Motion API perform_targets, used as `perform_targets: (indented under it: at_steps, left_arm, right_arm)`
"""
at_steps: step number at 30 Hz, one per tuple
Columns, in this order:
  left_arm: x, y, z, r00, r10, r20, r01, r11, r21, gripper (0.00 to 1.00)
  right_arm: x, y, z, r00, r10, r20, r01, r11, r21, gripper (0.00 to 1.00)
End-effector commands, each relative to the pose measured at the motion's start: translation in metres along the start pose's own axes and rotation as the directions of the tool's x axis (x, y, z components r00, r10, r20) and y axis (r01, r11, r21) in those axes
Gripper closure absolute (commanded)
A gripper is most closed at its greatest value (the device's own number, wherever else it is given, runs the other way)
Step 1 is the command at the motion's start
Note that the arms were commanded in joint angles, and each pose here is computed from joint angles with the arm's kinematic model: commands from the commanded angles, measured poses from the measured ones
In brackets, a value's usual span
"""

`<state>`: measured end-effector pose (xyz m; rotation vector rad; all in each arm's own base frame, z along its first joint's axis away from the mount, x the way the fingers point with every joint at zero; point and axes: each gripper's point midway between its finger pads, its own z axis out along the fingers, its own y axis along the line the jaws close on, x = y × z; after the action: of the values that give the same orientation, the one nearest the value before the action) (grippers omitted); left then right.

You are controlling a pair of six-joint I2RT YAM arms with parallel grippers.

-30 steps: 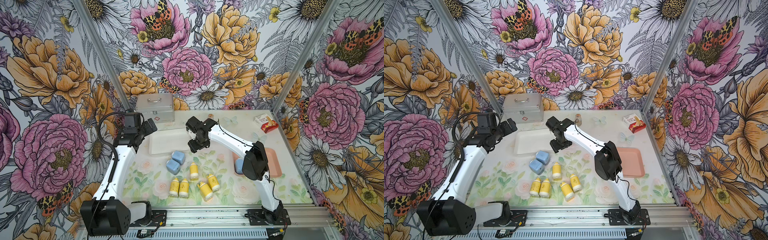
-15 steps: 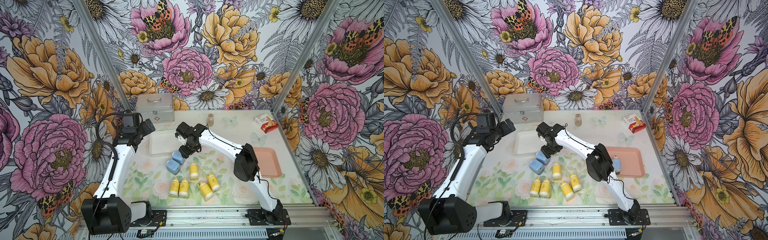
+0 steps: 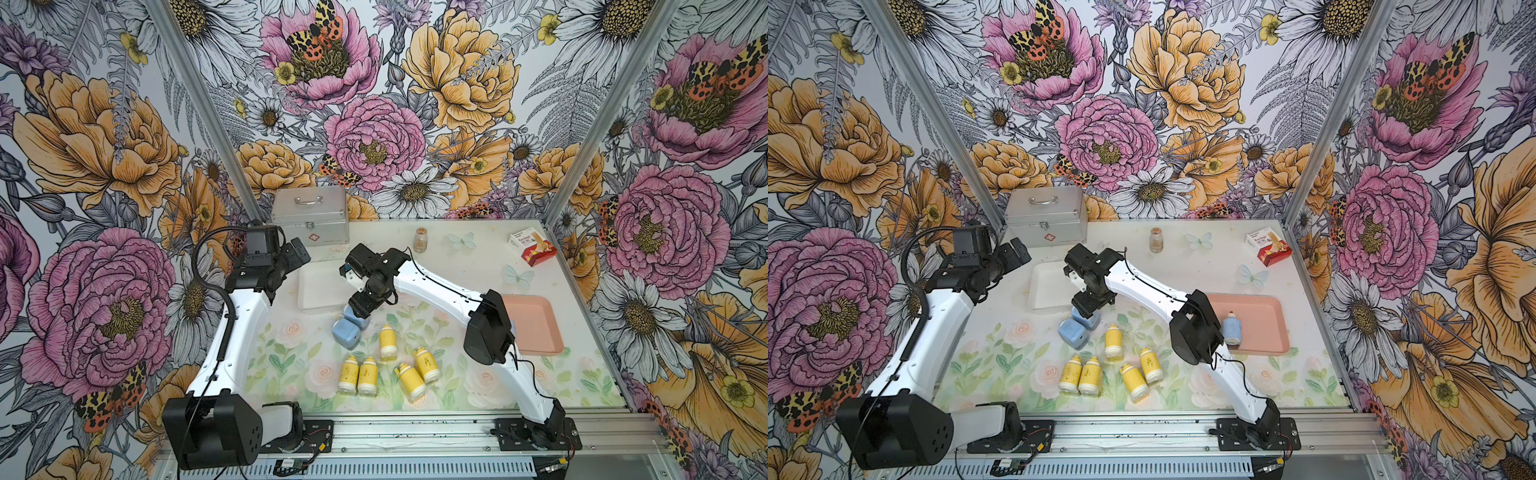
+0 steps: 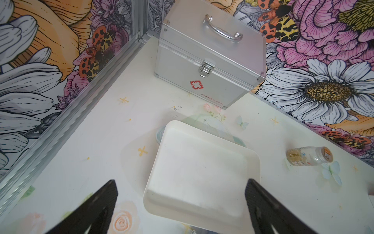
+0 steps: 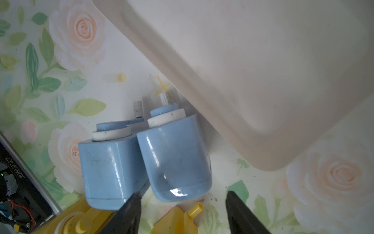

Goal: Place the pencil sharpeners by color into the storage box
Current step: Pick up the pencil sharpener from the center of the board.

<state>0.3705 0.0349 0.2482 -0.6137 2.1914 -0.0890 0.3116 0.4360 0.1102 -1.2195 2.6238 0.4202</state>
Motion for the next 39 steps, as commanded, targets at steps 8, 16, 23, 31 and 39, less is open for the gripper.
perform_targets:
  at_steps: [8, 16, 23, 31, 39]
  left_arm:
    - [0.000, 0.003, -0.001, 1.000, -0.013, -0.007, 0.013, 1.000, -0.002, 0.01]
    - [0.001, 0.002, 0.000, 1.000, -0.012, -0.009, 0.012, 1.000, -0.002, 0.01]
    - [0.001, 0.002, 0.000, 1.000, -0.012, -0.011, 0.012, 1.000, 0.003, 0.01]
    - [0.001, 0.002, 0.000, 1.000, -0.013, -0.013, 0.013, 1.000, 0.005, 0.01]
    - [0.000, 0.002, 0.001, 1.000, -0.017, -0.014, 0.018, 1.000, 0.007, 0.02]
  right_arm:
    - [-0.004, 0.006, 0.019, 0.999, -0.043, -0.006, 0.042, 0.999, -0.033, 0.29]
    - [-0.004, 0.005, 0.026, 0.999, -0.048, -0.011, 0.047, 0.998, -0.039, 0.29]
    - [-0.003, 0.007, 0.031, 0.999, -0.045, -0.021, 0.044, 0.997, -0.056, 0.30]
    - [-0.001, 0.007, 0.034, 0.999, -0.042, -0.028, 0.041, 0.997, -0.059, 0.32]
    - [0.000, 0.006, 0.035, 0.999, -0.030, -0.032, 0.028, 0.998, -0.054, 0.45]
